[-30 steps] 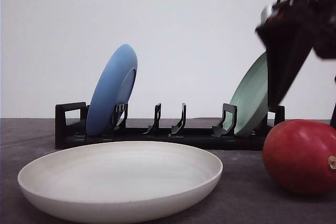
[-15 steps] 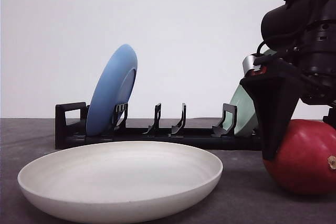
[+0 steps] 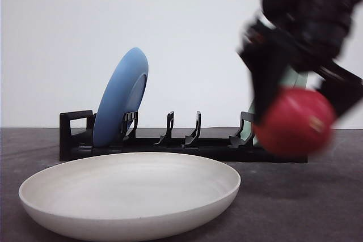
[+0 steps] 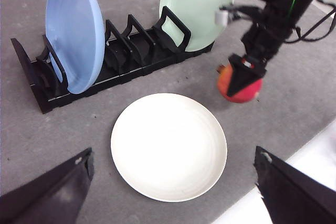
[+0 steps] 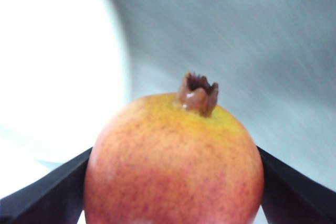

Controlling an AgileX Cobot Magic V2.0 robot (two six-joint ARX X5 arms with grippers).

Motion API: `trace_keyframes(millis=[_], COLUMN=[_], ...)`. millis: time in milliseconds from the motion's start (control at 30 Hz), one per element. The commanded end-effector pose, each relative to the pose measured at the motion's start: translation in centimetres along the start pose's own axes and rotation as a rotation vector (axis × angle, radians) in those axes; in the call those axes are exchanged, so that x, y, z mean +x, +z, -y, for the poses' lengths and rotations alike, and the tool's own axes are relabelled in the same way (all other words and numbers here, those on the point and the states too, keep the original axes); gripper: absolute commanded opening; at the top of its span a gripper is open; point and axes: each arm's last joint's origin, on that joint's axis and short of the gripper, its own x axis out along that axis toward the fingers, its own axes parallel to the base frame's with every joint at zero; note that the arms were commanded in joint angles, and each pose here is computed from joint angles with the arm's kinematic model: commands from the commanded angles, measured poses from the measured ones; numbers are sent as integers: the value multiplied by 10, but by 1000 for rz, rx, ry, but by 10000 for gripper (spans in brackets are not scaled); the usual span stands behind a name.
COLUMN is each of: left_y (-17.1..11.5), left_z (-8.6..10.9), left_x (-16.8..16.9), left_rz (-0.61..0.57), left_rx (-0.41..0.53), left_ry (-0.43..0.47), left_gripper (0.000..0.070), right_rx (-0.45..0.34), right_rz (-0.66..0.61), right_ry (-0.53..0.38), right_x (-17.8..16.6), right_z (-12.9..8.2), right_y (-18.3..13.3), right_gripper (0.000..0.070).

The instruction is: Place pomegranate in white plate

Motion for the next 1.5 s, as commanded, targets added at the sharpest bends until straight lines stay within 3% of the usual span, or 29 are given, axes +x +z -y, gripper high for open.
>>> trace_keyframes(millis=[0,200,400,633,1000,1033,1167,1467], left_y=[2,3,3,3,6,6,8,12], left_z=[2,1,0,1,2,3,3,6], left_x=[-1,-1,-1,-1,-1,-1,-1,-1], left_rz=[12,35,36,35,57,62,75,114], left_rx=[-9,-8,-6,7,-11,-14,-24,-44], left_ry=[-8,30,32,33,19,16,8,-15], left_gripper=[593,593,592,593,593,593,593,592], right_rx=[-29,-172,-228,-220,-183,-185,-183,-184], right_rz=[11,47,17,54,-4,-5,-8,35], right_ry=[14,57,67,30,23,23,23,45], right_x=[-2,12,55,83,104,104,105,90], right_z=[-19,-75,-102,-112,-111,-112,-113,-119], right_y=[7,14,18,25,25,25,24,25], right_gripper=[491,491,491,492,499,513,690,700])
